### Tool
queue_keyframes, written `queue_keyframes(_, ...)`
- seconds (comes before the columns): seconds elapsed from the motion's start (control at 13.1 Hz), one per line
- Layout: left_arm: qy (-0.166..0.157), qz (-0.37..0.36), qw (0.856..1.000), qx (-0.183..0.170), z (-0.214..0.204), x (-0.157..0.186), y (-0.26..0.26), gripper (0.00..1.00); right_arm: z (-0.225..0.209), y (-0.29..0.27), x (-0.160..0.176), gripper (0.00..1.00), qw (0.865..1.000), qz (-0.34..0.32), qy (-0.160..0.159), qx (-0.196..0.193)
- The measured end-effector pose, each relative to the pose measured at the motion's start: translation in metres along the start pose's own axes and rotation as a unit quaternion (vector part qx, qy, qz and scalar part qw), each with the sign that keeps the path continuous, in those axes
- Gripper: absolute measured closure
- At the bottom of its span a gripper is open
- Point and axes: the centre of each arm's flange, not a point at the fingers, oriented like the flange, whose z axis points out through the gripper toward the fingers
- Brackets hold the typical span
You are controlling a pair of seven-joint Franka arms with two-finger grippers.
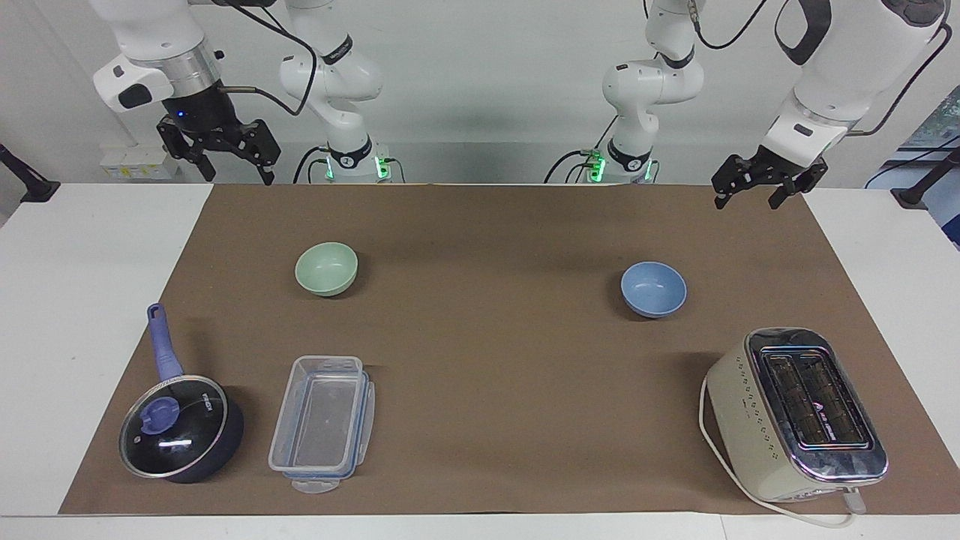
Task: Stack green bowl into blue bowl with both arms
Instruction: 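Reach the left gripper toward the rim of the blue bowl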
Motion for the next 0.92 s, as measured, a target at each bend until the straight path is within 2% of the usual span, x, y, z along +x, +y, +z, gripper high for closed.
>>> queue_keyframes(0.31, -0.006, 0.004, 1.000, 0.000, 0.006, 0.001, -0.001, 0.00, 0.000, 0.000, 0.000, 0.00, 1.000, 0.000, 0.000, 0.000)
queue_keyframes(0.46, 0.004, 0.007, 1.000, 0.000, 0.014, 0.005, -0.001, 0.00, 0.000, 0.000, 0.000, 0.00, 1.000, 0.000, 0.000, 0.000)
queue_keyframes(0.92, 0.016, 0.005, 1.000, 0.000, 0.083, 0.017, -0.003, 0.00, 0.000, 0.000, 0.000, 0.00, 1.000, 0.000, 0.000, 0.000)
